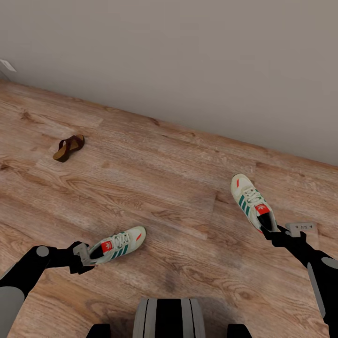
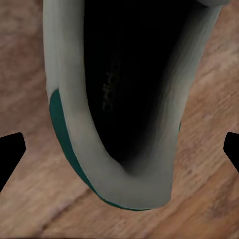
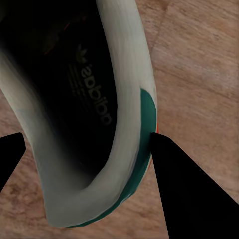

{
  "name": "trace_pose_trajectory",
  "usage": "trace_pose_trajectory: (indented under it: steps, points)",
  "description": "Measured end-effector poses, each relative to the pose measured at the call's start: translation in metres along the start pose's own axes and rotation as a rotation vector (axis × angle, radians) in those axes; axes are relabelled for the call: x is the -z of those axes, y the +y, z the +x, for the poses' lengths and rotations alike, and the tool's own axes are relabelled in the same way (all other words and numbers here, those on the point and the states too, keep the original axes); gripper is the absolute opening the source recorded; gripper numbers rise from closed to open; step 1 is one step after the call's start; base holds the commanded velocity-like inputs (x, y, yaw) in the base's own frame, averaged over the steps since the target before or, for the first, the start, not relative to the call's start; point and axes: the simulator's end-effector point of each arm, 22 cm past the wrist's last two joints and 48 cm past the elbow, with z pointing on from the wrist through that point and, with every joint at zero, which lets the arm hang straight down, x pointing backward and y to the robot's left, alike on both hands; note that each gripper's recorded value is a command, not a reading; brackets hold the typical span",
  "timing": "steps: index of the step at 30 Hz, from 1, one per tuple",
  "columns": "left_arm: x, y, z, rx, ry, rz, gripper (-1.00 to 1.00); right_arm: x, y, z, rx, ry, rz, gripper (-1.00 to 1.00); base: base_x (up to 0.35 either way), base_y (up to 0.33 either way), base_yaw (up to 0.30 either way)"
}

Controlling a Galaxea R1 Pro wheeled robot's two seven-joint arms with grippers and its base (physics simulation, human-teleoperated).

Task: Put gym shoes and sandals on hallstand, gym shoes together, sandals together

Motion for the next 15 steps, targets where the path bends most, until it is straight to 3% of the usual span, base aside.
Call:
trace_pose_trajectory:
  steps: [15]
  points:
    - [0.0018,0.0072,0.0029,0.004,0.008,-0.028,1.00,0.0000,-0.0002,0.0000,0.000,0.000,0.000,-1.00,0.000,0.000,0.000]
